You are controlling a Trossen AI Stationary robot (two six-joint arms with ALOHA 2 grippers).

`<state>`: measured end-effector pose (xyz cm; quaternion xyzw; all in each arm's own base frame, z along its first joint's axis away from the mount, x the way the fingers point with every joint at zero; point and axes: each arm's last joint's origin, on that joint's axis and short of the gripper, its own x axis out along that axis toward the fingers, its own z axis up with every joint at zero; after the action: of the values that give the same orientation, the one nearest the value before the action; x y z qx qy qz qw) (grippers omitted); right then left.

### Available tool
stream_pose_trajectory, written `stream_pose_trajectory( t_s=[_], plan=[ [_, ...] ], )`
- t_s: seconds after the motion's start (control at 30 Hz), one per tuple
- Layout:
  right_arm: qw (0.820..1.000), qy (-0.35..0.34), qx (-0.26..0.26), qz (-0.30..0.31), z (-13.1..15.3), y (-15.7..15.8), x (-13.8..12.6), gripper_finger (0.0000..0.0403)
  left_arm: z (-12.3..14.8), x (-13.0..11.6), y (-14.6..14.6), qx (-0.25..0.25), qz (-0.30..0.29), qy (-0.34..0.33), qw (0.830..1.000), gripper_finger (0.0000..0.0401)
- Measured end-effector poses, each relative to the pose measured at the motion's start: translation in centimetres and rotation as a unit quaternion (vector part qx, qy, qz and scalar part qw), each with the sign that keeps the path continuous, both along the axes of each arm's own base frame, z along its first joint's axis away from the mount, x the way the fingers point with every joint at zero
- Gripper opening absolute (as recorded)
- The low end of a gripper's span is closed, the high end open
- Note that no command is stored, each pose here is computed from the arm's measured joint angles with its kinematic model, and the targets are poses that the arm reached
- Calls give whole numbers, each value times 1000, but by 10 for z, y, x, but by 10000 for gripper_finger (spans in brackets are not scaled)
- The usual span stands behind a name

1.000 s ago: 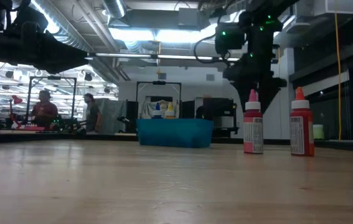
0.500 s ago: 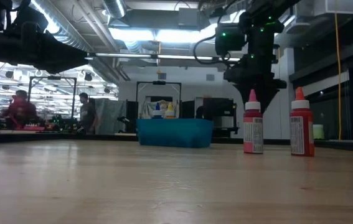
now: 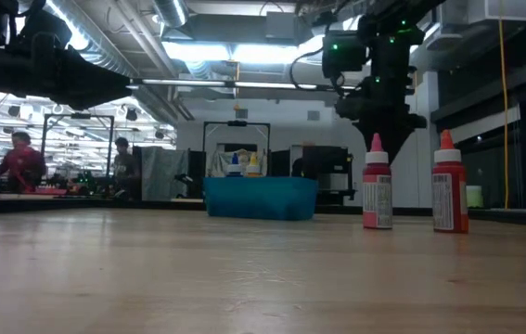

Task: Pick & Place food coloring
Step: Put the large purple food coloring bottle into the blue bin

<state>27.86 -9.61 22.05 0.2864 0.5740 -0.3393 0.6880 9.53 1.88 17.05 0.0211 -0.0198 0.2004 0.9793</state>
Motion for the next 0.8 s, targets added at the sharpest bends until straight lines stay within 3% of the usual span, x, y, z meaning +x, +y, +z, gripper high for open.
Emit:
stream_pose_trajectory(
  t_s=[0.43,0.8],
  plan=[
    [994,-81,-53,55,67,-14,38,120,0,0,0,0,0,0,1000,267],
    [991,-80,-72,81,69,-49,92,120,0,0,0,0,0,0,1000,267]
  ],
)
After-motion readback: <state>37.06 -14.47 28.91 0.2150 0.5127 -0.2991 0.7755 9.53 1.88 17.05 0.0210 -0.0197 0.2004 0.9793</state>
